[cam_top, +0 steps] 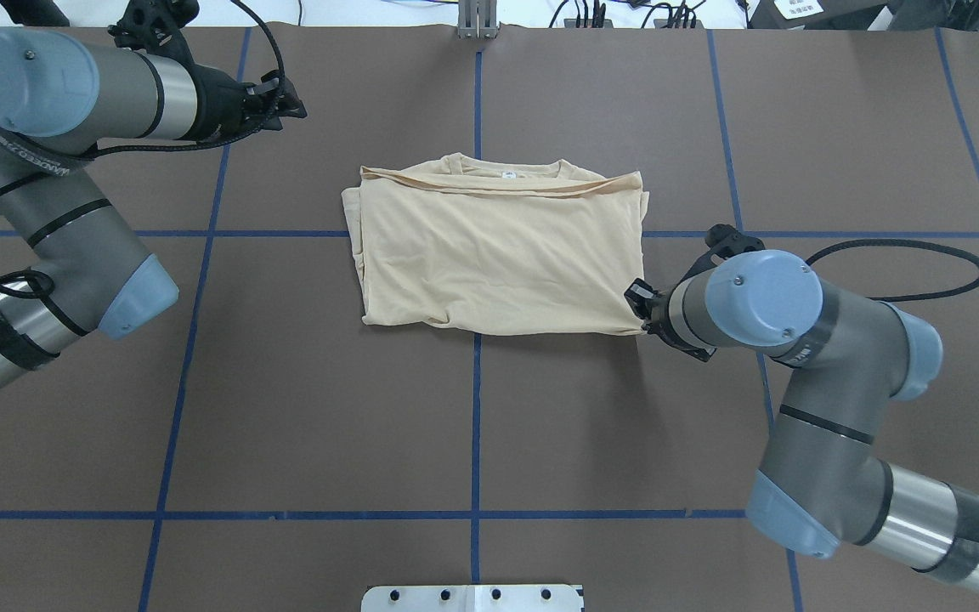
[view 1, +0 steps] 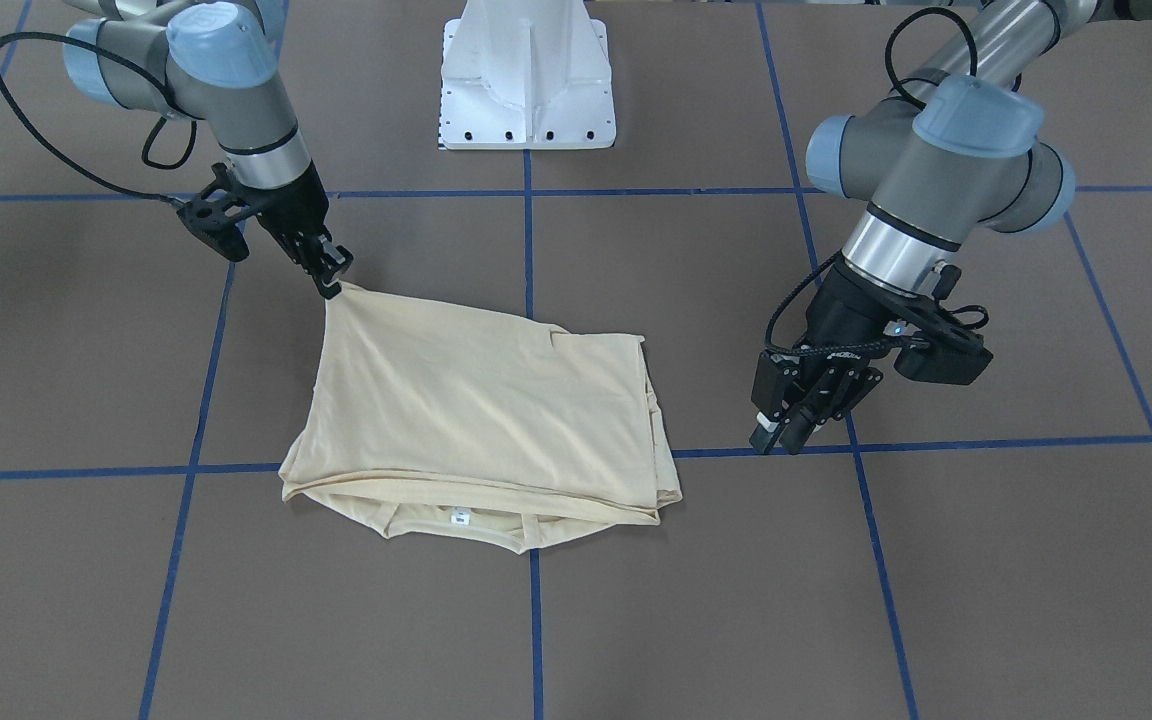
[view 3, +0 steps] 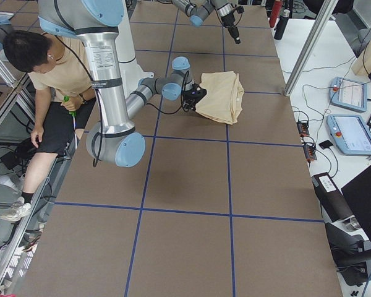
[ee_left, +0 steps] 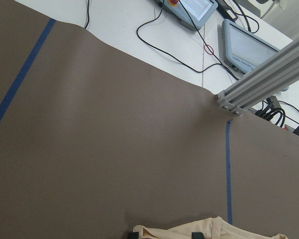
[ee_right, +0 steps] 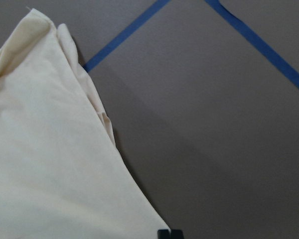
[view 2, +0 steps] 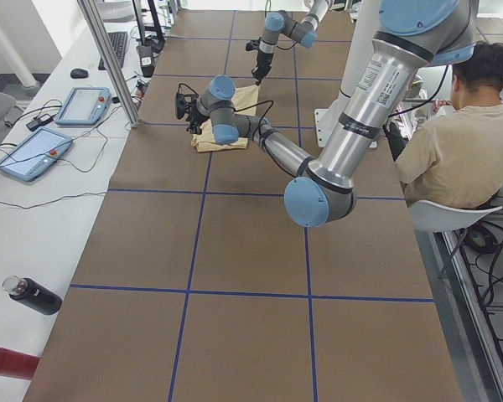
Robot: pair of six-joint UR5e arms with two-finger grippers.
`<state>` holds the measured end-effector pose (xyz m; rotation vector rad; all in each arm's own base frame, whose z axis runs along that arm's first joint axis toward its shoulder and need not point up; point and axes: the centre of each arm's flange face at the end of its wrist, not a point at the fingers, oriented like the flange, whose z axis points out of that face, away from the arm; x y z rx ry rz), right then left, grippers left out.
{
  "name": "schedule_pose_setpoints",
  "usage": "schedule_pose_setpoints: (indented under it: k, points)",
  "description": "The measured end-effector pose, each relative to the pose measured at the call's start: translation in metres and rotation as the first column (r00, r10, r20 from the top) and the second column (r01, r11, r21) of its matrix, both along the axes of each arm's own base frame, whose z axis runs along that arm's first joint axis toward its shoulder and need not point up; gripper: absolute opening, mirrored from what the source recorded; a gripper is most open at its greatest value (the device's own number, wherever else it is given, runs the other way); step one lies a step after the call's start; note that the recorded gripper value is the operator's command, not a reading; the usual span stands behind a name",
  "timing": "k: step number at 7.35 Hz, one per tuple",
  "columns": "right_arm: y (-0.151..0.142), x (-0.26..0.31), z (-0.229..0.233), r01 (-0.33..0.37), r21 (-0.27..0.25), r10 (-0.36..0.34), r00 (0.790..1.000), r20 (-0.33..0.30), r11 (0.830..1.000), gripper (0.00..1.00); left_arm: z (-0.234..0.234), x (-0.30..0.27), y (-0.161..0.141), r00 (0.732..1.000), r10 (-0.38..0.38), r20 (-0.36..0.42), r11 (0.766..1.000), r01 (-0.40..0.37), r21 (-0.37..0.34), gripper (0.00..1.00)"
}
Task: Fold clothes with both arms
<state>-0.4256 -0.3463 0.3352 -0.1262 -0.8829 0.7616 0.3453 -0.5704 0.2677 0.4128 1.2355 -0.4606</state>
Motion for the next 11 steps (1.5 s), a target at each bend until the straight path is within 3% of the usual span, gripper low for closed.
schedule_pose_setpoints:
  k: [2, 3, 4, 5, 6, 7, 8, 10, 11]
  points:
    - [0.093, 0.006, -0.018, 0.121, -0.058, -0.118, 0.992, 0.045, 0.991, 0.01, -0.03, -0.008, 0.03, 0.993, 0.102, -0.059, 0.994, -0.104, -0.02, 0.5]
    - [0.148, 0.003, -0.025, 0.216, -0.086, -0.214, 0.976, 0.031, 0.973, 0.93, -0.041, -0.008, 0.044, 0.981, 0.167, -0.096, 0.985, -0.171, -0.036, 0.65]
    - [0.198, -0.003, -0.026, 0.302, -0.105, -0.304, 0.953, -0.002, 0.948, 1.0, -0.049, -0.006, 0.058, 0.965, 0.231, -0.126, 0.97, -0.238, -0.044, 0.95]
    - [0.233, -0.009, -0.027, 0.334, -0.109, -0.339, 0.941, -0.024, 0.936, 1.0, -0.054, 0.0, 0.077, 0.946, 0.281, -0.16, 0.954, -0.294, -0.064, 0.99]
    - [0.247, -0.007, -0.033, 0.307, -0.111, -0.311, 0.95, -0.022, 0.945, 1.0, -0.052, 0.006, 0.099, 0.932, 0.308, -0.19, 0.939, -0.33, -0.098, 0.99]
    - [0.236, 0.007, -0.05, 0.248, -0.115, -0.248, 0.969, 0.017, 0.962, 1.0, -0.041, 0.013, 0.125, 0.925, 0.322, -0.202, 0.927, -0.352, -0.132, 0.99]
    - [0.206, 0.026, -0.073, 0.172, -0.109, -0.165, 0.984, 0.074, 0.979, 1.0, -0.028, 0.023, 0.148, 0.927, 0.32, -0.196, 0.92, -0.354, -0.17, 0.96]
    - [0.109, 0.022, -0.102, -0.007, -0.07, 0.015, 0.992, 0.122, 0.998, 1.0, -0.023, 0.068, 0.188, 0.925, 0.345, -0.161, 0.883, -0.378, -0.277, 0.85]
    - [0.055, 0.021, -0.108, -0.041, -0.032, 0.044, 0.993, 0.112, 0.999, 1.0, -0.026, 0.088, 0.204, 0.92, 0.363, -0.148, 0.87, -0.391, -0.301, 0.76]
